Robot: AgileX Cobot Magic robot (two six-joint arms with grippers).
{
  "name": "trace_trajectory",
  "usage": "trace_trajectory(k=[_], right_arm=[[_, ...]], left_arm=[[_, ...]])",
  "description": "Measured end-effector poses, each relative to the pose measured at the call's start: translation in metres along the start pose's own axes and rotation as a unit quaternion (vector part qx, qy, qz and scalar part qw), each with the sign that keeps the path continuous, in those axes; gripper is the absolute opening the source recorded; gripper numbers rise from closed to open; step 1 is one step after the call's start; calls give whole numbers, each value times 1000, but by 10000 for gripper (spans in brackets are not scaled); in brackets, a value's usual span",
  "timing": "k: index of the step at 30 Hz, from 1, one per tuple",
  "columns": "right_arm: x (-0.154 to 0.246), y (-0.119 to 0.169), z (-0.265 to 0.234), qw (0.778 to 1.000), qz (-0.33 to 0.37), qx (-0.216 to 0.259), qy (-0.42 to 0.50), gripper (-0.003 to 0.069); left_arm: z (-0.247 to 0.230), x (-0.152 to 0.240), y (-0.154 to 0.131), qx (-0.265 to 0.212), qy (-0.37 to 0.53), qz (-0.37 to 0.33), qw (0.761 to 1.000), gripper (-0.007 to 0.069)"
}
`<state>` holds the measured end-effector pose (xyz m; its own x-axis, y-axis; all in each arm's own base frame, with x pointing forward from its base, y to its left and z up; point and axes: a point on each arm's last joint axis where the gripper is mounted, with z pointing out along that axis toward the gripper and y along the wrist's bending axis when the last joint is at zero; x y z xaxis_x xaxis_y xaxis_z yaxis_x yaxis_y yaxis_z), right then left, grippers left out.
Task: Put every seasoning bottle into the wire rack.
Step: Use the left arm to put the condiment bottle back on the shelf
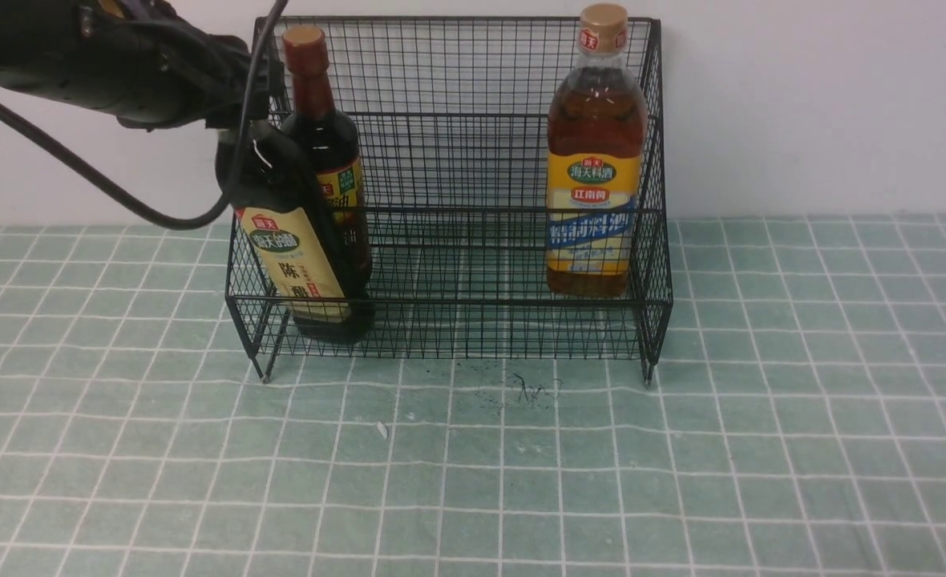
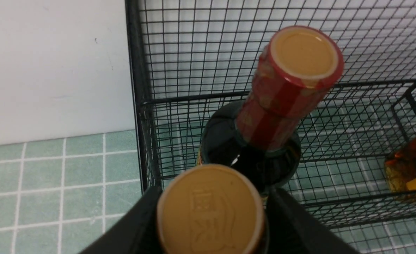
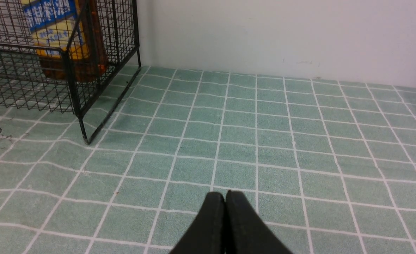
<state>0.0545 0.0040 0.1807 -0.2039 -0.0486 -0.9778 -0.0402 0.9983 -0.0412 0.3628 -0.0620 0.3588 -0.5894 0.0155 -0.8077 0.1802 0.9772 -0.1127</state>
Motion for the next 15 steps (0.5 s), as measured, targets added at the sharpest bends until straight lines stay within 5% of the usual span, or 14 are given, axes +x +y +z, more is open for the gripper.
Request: trace_trajectory(k=[15], right_arm=[[0, 0, 0, 1000, 0, 0, 0, -15]], left_arm=[[-6, -10, -1, 0, -39, 34, 999, 373]])
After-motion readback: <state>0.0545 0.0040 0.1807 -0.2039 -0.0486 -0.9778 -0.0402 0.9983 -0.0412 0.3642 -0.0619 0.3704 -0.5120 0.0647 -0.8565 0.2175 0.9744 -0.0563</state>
